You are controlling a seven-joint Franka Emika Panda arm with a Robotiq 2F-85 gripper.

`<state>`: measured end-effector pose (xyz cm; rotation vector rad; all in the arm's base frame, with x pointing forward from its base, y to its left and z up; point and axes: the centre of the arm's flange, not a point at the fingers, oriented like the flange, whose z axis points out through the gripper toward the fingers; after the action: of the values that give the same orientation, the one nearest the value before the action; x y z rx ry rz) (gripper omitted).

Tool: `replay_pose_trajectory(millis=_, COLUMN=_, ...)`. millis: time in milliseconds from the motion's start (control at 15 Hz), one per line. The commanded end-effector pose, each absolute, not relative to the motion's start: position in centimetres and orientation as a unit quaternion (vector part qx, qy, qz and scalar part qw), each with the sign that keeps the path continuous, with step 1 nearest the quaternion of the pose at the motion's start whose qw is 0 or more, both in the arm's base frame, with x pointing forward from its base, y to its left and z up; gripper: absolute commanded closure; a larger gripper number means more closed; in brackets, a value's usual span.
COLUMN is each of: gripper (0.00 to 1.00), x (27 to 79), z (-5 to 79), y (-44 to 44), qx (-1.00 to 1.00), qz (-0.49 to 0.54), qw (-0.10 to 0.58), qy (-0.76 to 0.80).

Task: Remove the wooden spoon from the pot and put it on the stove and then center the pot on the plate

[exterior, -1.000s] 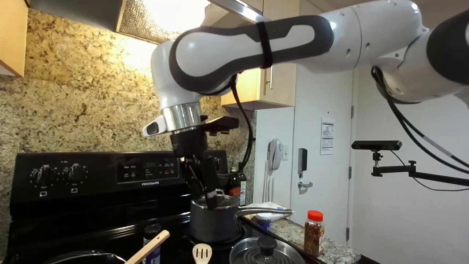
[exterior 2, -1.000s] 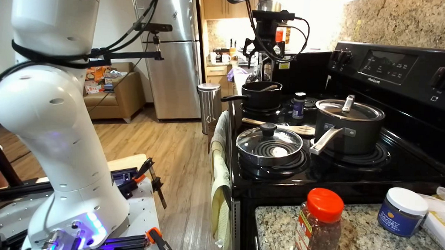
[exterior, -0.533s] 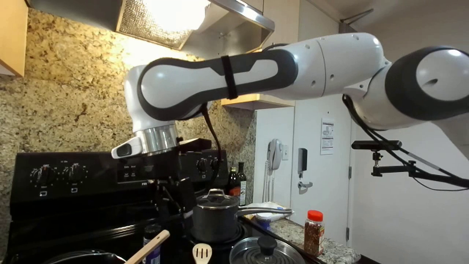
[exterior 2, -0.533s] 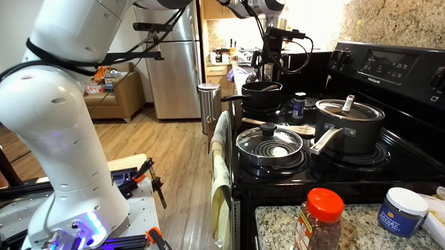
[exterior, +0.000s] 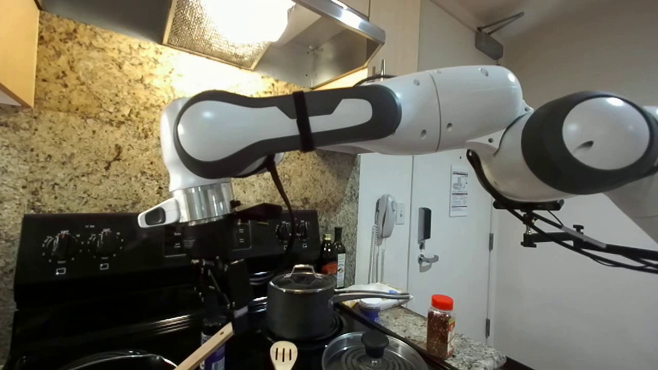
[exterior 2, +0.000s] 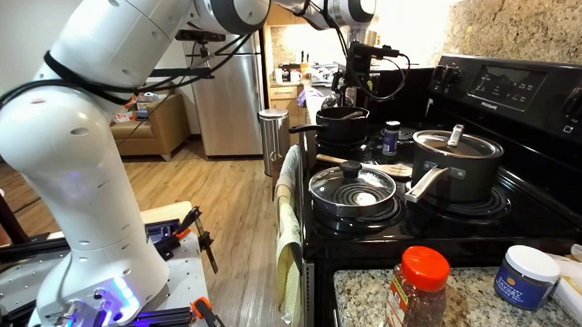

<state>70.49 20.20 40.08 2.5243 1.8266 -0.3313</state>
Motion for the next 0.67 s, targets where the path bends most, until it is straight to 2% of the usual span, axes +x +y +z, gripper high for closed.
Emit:
replay_pose_trajectory(millis=0, gripper=0.00, x=72.5, z=39.6, y=21.6, qx=0.827, qz=-0.105, qw=-0.005, qy=0.553)
replay_pose_trajectory(millis=467, gripper=0.00, x=73.6, z=37.4, y=22.3, qx=0.817, qz=-0.125, qw=-0.002, qy=0.563)
replay_pose_trajectory(millis=533, gripper=0.25, x=73.7, z=37.3, y=22.3, qx=0.816, qz=-0.126, qw=0.003, qy=0.564)
replay_pose_trajectory(millis=600, gripper=0.27, x=73.7, z=37.2, y=22.4, qx=0.815, qz=-0.127, qw=0.004, qy=0.566)
